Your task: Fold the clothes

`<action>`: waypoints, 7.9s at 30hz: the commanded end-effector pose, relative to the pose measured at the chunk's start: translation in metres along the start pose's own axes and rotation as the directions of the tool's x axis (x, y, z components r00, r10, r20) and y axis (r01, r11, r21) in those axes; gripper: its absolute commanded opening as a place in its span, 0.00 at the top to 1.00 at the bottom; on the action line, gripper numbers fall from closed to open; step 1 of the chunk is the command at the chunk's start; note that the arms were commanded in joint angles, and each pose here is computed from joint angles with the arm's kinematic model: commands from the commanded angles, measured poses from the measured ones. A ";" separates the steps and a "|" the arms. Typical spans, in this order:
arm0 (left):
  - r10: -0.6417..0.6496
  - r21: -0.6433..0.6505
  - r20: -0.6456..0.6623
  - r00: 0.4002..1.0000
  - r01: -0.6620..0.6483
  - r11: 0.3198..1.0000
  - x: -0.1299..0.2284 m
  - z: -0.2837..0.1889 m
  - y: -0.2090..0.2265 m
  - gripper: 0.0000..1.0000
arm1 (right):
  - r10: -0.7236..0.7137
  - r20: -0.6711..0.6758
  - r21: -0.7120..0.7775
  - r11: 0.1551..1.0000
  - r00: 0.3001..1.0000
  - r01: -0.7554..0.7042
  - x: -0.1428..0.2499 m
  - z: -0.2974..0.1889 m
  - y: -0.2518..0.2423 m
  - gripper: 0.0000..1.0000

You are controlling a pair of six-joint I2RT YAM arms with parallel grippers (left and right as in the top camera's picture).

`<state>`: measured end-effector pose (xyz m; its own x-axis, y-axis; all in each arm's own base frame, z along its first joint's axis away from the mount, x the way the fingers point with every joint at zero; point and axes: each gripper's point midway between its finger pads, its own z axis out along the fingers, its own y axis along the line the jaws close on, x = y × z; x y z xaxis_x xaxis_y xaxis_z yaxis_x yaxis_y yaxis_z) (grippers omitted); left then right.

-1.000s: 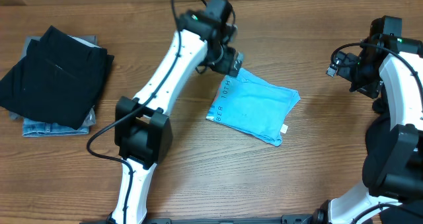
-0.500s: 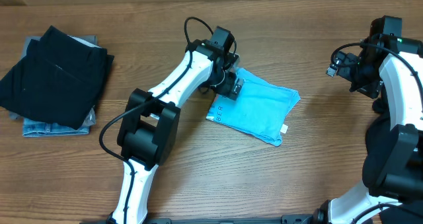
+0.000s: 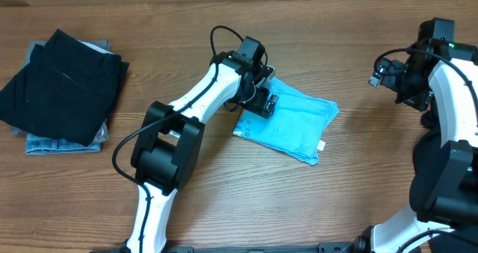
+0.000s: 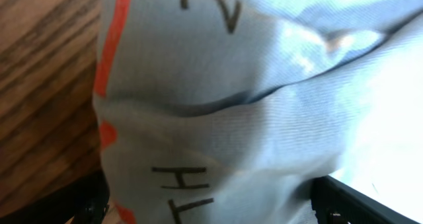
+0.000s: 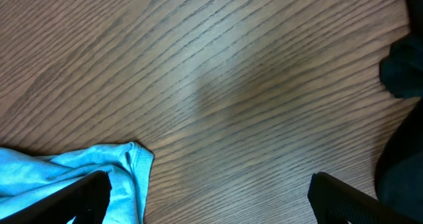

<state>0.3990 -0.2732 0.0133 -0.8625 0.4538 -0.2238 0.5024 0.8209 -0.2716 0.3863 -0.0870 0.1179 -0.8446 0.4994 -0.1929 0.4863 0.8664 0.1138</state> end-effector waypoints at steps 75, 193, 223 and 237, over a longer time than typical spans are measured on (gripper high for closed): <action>-0.803 0.385 0.550 0.228 0.784 0.486 0.126 -0.424 0.380 0.96 | -0.002 0.024 0.002 1.000 1.000 0.002 -0.004 -0.006 0.001 0.00; -0.829 0.876 0.364 0.424 0.148 0.460 0.089 -0.312 0.360 0.96 | -0.002 0.024 0.002 1.000 1.000 0.001 -0.004 -0.006 0.001 0.00; -0.935 0.203 0.352 -0.042 0.979 0.033 0.314 -0.271 0.407 0.96 | -0.002 0.024 0.002 1.000 1.000 0.002 -0.004 -0.006 0.001 0.00; -0.917 0.046 0.354 -0.184 0.983 -0.180 0.357 -0.252 0.405 0.96 | -0.002 0.024 0.002 1.000 1.000 0.002 -0.004 -0.006 0.001 0.00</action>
<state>0.2933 0.3046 0.0659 -0.3348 -0.9407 -0.0545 -0.9003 0.3364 -0.2764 0.3863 -0.0871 0.1179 -0.8446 0.4994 -0.1930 0.4864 0.8664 0.1134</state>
